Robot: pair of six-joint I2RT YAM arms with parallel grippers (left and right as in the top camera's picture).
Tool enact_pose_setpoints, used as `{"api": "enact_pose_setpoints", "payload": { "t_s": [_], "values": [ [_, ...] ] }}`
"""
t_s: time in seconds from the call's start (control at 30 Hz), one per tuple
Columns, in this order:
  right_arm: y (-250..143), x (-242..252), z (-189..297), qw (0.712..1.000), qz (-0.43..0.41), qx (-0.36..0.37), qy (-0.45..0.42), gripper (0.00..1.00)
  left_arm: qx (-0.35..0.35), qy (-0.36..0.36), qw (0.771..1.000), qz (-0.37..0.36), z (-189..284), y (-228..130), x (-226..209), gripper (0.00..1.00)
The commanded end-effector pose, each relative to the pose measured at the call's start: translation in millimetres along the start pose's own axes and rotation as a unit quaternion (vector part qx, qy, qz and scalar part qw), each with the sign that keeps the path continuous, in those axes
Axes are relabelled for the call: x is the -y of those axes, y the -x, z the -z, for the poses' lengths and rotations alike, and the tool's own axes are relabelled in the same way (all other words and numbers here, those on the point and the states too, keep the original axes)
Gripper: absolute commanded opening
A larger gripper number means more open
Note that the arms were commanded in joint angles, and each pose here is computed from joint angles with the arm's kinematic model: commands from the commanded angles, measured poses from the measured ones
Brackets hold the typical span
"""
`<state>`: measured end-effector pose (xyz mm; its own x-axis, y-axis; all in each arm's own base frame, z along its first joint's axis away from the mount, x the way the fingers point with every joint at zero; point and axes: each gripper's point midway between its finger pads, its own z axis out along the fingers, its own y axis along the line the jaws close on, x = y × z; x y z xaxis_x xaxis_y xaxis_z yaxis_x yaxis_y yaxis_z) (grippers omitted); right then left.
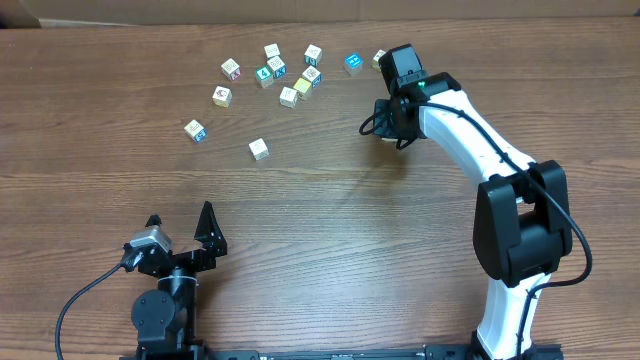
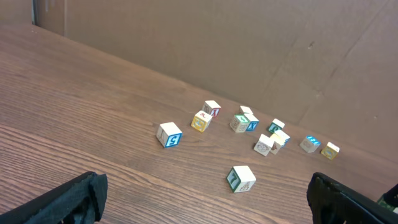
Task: Form a tower
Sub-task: 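Carry the elephant block right toward the S block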
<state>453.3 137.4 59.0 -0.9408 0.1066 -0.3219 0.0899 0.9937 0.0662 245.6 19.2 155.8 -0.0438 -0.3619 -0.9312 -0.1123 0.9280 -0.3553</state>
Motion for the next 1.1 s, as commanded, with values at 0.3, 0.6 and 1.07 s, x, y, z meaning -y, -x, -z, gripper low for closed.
{"api": "enact_pose_setpoints", "payload": {
  "t_s": [0.3,0.6,1.07],
  "values": [
    [11,17,-4,0.999,-0.002,0.031,-0.038,0.23,0.002,-0.005,1.000,0.003,0,0,2,0.99],
    [5,19,-11,0.999,-0.002,0.028,-0.041,0.24,0.002,-0.005,1.000,0.003,0,0,2,0.99],
    [10,17,-12,0.999,-0.003,0.038,-0.037,0.24,0.002,-0.005,1.000,0.003,0,0,2,1.00]
  ]
}}
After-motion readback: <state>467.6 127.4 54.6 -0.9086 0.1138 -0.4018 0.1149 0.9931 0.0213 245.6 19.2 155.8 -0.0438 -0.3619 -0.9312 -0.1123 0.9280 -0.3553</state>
